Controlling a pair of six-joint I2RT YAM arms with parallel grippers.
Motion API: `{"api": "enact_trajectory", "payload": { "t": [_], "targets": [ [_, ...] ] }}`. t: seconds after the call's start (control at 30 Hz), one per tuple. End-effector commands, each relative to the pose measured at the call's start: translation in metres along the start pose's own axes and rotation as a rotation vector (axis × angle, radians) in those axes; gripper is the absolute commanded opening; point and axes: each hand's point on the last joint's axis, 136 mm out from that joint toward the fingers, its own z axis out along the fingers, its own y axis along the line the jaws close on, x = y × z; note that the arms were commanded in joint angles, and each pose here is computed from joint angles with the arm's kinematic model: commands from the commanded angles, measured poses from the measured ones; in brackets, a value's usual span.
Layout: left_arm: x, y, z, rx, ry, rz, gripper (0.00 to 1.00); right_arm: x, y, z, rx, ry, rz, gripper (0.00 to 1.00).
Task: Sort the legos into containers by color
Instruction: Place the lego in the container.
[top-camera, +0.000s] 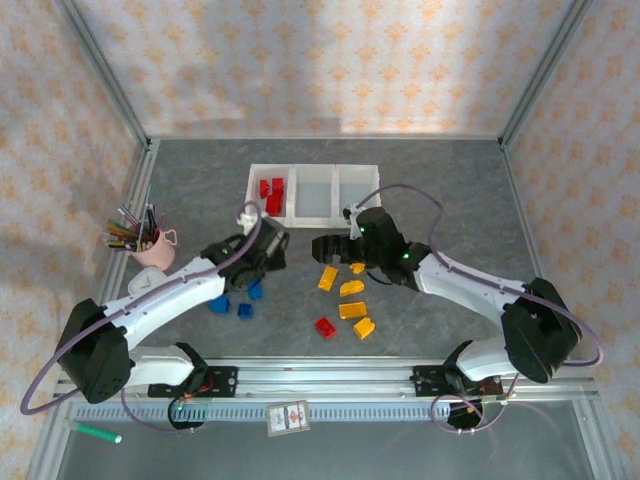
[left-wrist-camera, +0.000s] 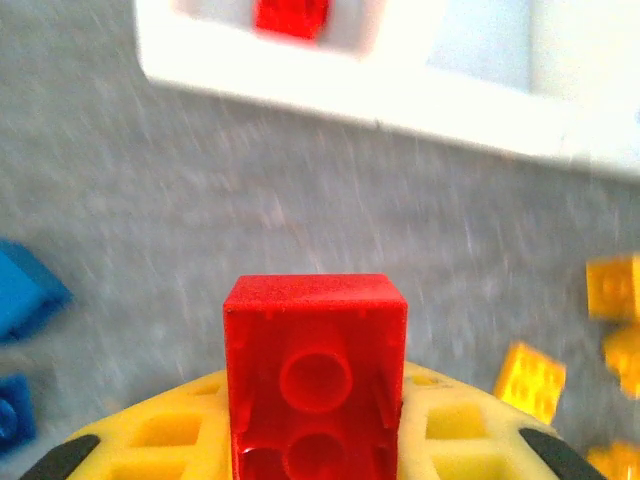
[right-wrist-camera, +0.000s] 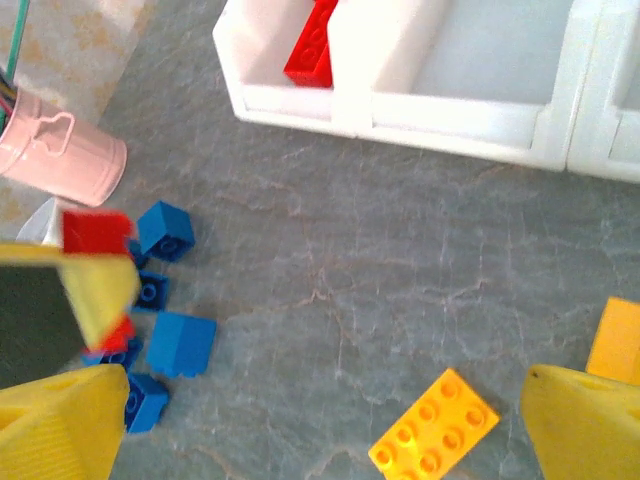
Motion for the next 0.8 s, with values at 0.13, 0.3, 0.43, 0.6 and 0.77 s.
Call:
{"api": "enact_trajectory", "payload": {
  "t": [0.13, 0.3, 0.43, 0.6, 0.77],
  "targets": [
    [-0.108, 0.023, 0.022, -0.105, -0.185, -0.055, 0.17, -0.025, -0.018, 0.016, 0.064, -0.049, 0.057, 1.00],
    [-0.140, 0.030, 0.061, -0.143, -0.182, -0.082, 0.17, -0.034, -0.030, 0.021, 0.098, -0.063, 0.061, 1.00],
    [-0.149, 0.027, 0.092, -0.162, -0.148, -0.070, 0.17, -0.037, -0.033, 0.021, 0.106, -0.073, 0.057, 1.00],
    [-0.159, 0.015, 0.115, -0.154, -0.144, -0.039, 0.20, -0.037, -0.036, 0.025, 0.113, -0.066, 0.052, 1.00],
    [-0.157, 0.014, 0.138, -0.185, -0.099, -0.003, 0.32, -0.037, -0.037, 0.028, 0.113, -0.059, 0.053, 1.00]
  ]
}}
